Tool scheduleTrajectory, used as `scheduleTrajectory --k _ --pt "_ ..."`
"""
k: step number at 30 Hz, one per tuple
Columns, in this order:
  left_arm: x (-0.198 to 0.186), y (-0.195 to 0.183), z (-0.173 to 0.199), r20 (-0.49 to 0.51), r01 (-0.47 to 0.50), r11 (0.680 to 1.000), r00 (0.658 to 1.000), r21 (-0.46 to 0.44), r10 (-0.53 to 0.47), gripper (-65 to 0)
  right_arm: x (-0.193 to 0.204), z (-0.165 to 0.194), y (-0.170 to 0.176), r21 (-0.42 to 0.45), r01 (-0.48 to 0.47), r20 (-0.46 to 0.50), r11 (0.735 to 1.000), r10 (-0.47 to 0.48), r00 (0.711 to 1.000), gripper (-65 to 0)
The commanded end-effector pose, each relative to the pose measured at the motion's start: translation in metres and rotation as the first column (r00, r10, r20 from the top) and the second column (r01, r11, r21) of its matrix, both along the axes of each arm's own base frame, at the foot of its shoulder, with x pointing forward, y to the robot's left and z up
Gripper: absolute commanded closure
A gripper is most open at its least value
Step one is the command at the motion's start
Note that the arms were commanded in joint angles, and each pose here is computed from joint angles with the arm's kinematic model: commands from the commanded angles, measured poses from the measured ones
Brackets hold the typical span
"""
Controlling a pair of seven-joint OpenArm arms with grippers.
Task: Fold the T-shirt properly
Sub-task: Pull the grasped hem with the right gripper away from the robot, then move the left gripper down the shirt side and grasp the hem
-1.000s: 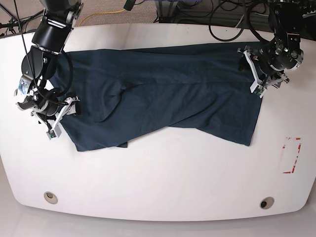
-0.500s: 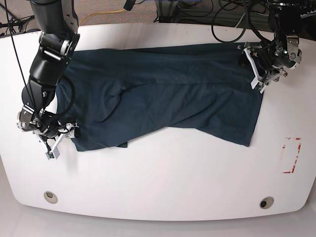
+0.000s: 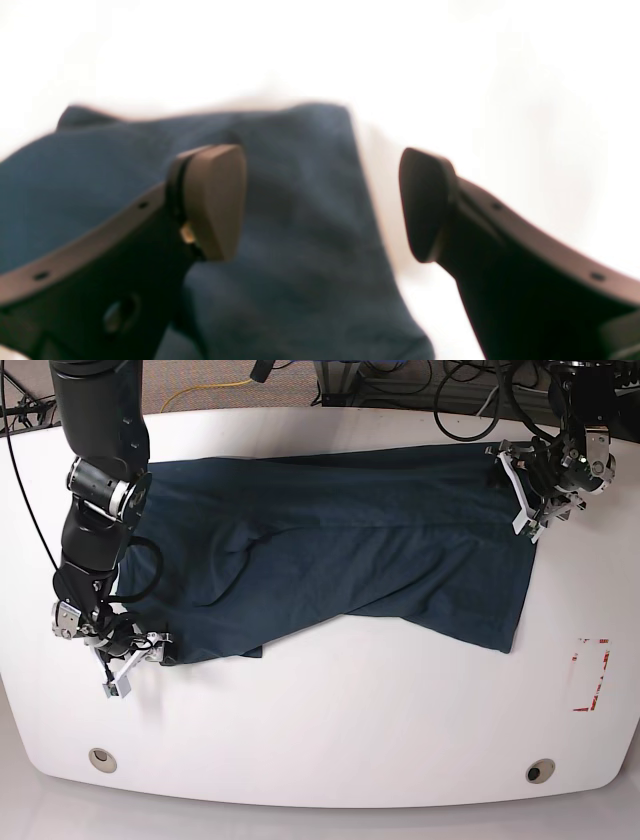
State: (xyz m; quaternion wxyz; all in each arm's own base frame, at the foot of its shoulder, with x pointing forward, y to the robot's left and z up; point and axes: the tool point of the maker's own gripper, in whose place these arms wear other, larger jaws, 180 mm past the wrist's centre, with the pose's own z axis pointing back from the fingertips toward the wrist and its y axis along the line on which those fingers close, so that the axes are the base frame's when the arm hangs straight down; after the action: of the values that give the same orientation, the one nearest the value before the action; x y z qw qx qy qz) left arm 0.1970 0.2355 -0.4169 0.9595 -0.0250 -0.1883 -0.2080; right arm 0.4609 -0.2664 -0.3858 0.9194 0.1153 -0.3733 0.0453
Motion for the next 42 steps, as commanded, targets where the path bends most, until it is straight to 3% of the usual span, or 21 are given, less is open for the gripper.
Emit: scheduleTrajectory --k 1,11,17,25,35,38,42 --pt "-0.007 0.01 -0.001 -0.033 0.006 0.999 0.999 0.045 -0.004 -42.8 0.018 0.027 -0.009 0.001 0.015 0.083 1.0 -0.015 0.996 -45.8" --pt "-0.005 0.02 0.005 -0.017 -0.018 0.998 1.0 0.059 0.019 -42.8 0.019 0.026 -0.004 0.012 0.011 0.087 1.0 -0.012 0.996 -45.8" --pt "-0.021 0.027 0.004 -0.094 0.101 0.99 0.991 0.103 -0.091 -42.8 0.018 0.024 -0.003 0.017 0.012 0.084 1.0 -0.014 0.996 -45.8" --pt "-0.014 0.013 0.033 -0.042 0.222 0.962 0.975 0.157 -0.218 -42.8 0.012 0.012 0.008 0.033 0.001 0.063 0.999 -0.003 0.998 -45.8" --pt "-0.008 0.028 0.048 -0.006 0.18 0.963 0.983 0.198 -0.183 -42.8 0.013 0.006 0.032 0.069 -0.021 0.063 0.997 0.016 0.998 -45.7" --pt "-0.006 0.04 0.054 0.012 0.14 0.967 0.989 0.213 -0.145 -42.8 0.014 0.005 0.042 0.081 -0.03 0.064 0.996 0.025 0.998 -41.1" --pt "0.015 0.061 0.076 0.099 0.052 0.969 0.992 0.243 -0.078 -42.8 0.015 0.003 0.05 0.088 -0.041 0.063 0.995 0.036 0.997 -28.2"
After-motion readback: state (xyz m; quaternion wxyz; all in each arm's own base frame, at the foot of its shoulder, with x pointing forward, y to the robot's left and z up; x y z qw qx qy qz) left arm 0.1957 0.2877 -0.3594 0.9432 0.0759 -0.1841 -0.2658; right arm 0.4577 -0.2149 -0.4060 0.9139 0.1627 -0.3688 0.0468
